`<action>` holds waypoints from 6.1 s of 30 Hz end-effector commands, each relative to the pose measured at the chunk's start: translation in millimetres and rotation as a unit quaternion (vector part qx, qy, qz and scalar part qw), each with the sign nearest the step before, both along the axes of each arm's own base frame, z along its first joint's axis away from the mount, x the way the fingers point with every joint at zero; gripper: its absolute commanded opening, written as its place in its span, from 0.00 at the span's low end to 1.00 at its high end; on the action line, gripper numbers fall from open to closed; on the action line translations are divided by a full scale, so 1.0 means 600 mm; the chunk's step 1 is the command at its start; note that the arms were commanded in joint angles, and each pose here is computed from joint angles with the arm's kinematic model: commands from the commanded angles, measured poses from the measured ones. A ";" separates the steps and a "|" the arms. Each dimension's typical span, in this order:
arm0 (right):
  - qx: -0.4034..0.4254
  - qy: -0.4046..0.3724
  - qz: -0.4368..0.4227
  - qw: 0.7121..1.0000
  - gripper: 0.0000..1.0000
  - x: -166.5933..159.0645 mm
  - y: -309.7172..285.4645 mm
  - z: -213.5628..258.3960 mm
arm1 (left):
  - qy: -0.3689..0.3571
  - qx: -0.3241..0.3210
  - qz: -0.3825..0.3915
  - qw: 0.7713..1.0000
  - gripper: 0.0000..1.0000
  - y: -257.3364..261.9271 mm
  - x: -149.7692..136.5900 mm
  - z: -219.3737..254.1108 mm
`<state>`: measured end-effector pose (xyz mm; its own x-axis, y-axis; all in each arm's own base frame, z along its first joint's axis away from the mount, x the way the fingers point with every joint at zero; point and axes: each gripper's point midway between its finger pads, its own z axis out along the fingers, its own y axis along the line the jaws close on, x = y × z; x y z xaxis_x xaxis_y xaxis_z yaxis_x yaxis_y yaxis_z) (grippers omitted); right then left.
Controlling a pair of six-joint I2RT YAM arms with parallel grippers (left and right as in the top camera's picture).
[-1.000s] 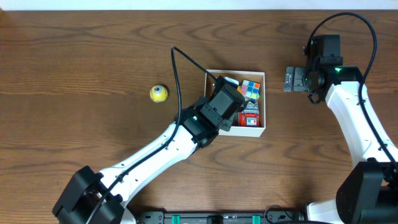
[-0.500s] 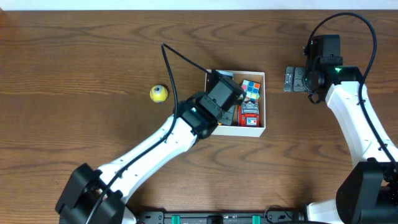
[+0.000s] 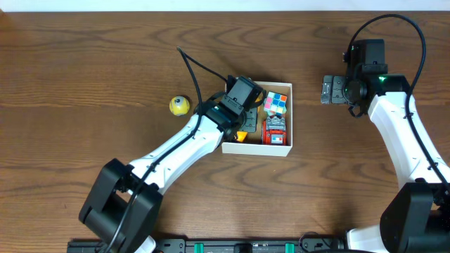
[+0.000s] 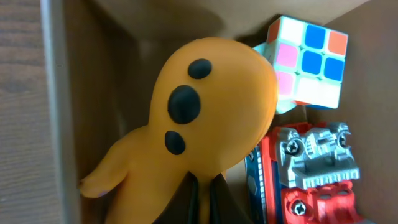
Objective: Pack container
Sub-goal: 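Open the left gripper and release the orange toy in the box, then move the left gripper to the yellow ball left of the box, then lower the left gripper over the yellow ball and close on it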
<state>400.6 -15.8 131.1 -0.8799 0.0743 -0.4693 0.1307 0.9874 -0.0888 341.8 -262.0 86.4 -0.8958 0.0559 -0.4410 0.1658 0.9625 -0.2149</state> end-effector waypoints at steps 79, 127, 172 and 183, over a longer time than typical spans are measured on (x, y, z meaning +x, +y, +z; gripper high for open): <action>-0.005 -0.015 -0.001 1.000 0.99 0.006 -0.004 0.018 | 0.030 0.123 0.164 0.978 0.75 0.302 0.123 -0.074; -0.005 -0.015 -0.001 1.000 0.99 0.006 -0.004 0.018 | 0.039 0.128 0.163 0.977 0.72 0.305 0.113 -0.081; -0.005 -0.015 -0.001 1.000 0.99 0.006 -0.004 0.018 | -0.026 0.098 0.171 0.980 0.69 0.304 0.115 0.028; -0.005 -0.015 -0.001 1.000 0.99 0.006 -0.004 0.018 | 0.036 0.127 0.164 0.978 0.69 0.306 0.111 -0.072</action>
